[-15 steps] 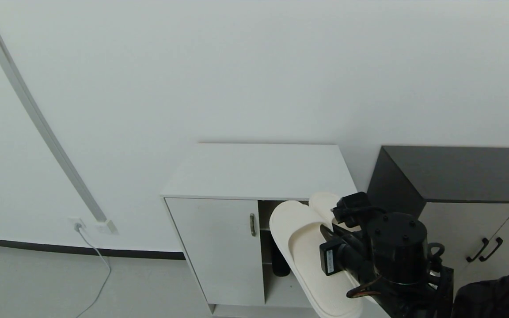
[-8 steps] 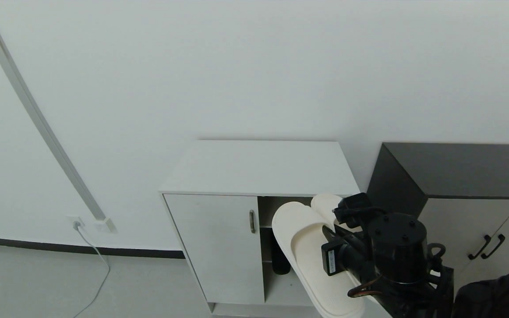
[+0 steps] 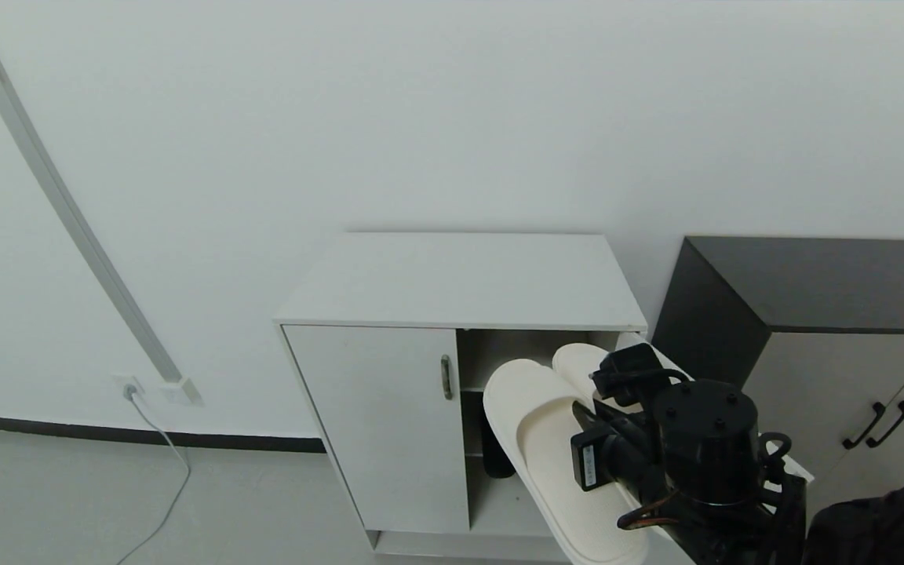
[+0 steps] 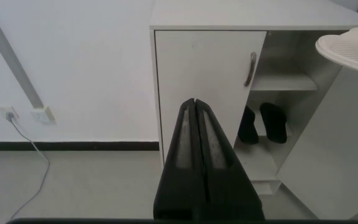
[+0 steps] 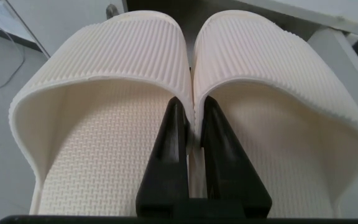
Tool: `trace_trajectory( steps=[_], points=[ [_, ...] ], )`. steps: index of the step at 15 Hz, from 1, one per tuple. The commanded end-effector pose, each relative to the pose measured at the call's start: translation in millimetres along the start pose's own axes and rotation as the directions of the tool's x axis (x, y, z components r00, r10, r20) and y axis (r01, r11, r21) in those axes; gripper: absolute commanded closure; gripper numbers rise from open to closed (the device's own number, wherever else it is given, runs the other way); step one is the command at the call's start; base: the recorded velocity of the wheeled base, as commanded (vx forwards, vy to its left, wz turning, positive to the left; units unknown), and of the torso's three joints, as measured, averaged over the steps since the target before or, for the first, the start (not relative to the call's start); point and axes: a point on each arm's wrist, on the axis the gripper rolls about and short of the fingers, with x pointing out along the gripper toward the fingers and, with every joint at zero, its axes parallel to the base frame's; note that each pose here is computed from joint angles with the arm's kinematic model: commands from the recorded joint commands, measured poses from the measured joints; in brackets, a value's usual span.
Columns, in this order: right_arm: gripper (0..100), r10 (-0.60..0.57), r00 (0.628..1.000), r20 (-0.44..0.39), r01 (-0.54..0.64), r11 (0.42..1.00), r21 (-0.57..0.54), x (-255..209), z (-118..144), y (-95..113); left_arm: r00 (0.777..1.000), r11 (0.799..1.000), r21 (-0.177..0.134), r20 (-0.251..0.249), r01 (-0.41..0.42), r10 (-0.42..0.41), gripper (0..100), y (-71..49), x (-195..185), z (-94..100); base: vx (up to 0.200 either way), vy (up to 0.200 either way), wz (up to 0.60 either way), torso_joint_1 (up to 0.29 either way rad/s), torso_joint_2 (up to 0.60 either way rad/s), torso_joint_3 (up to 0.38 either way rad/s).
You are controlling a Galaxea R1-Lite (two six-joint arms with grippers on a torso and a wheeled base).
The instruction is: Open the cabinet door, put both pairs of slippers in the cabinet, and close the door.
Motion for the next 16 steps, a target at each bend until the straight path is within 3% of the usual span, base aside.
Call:
trace_trajectory(
  steps=[1, 16],
  points=[
    [100, 0.000, 1.000, -0.006, 0.000, 1.000, -0.005, -0.5, -1.7, -0.1, 1.000, 1.000, 0.000, -0.001, 0.000, 0.000, 100, 0.0, 0.1, 0.1, 0.000, 0.000, 0.00, -0.178, 0.39, 0.207],
    [100, 0.005, 1.000, -0.002, -0.005, 1.000, -0.017, -1.7, -5.6, -0.1, 1.000, 1.000, -0.005, -0.002, 0.000, 0.000, 100, 0.0, 0.1, -0.1, 0.000, 0.000, 0.00, -0.208, 0.51, 0.299]
  ],
)
